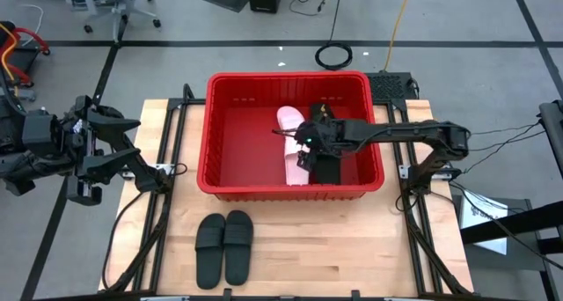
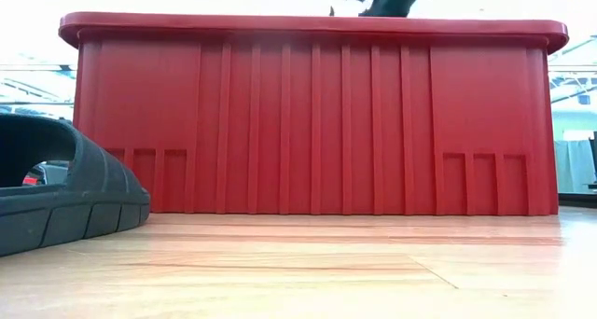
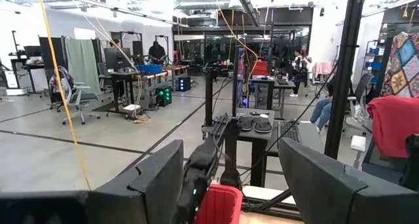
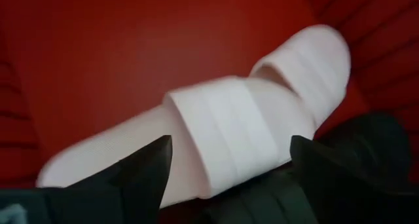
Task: Pick and place slides into bin
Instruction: Put the black slipper into the red container
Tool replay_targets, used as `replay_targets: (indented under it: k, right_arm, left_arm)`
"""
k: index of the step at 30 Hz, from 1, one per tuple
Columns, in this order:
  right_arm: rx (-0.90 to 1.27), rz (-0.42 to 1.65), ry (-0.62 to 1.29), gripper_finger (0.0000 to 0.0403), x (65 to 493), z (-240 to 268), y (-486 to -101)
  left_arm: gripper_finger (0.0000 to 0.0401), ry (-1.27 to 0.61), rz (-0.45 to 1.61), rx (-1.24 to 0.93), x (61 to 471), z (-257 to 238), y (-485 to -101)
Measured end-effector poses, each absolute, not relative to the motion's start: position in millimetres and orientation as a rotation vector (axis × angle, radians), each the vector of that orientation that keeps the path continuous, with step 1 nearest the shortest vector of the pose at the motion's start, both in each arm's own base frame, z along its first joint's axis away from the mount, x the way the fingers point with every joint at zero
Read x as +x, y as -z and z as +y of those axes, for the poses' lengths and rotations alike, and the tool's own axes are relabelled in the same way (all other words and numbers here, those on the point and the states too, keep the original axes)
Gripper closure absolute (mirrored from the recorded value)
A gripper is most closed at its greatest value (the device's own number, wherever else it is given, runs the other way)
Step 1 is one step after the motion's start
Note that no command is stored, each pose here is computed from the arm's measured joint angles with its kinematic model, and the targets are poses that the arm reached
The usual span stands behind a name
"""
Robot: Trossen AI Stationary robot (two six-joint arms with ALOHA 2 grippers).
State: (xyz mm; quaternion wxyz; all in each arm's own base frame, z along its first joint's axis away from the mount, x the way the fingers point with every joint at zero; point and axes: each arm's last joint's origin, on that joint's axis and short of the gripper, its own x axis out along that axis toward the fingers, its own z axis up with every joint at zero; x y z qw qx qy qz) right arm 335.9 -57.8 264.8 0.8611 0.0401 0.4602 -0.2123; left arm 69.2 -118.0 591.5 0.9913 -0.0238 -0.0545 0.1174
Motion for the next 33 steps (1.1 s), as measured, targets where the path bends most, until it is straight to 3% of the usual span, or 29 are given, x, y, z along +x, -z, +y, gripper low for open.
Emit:
replay_targets:
  k: [11, 21, 26, 33]
  right_arm:
    - [0.32, 0.516, 0.459, 0.011, 315.3, -41.1, -338.1]
    - [0.449, 0.005, 0.297, 0.0121, 319.5, -16.8, -394.6]
    - [0.464, -0.102, 0.231, 0.0122, 320.2, -3.7, -405.8]
    - [0.468, -0.1, 0.178, 0.0122, 320.1, 13.2, -406.6]
  left_arm:
    - [0.0146, -0.24, -0.079, 0.092, 74.0, -132.9, -585.6]
    - [0.0146, -0.305, 0.024, 0.161, 83.8, -168.6, -571.0]
    - [0.0146, -0.297, 0.028, 0.187, 89.3, -191.5, -562.2]
    - [0.0146, -0.297, 0.03, 0.198, 101.1, -230.0, -543.3]
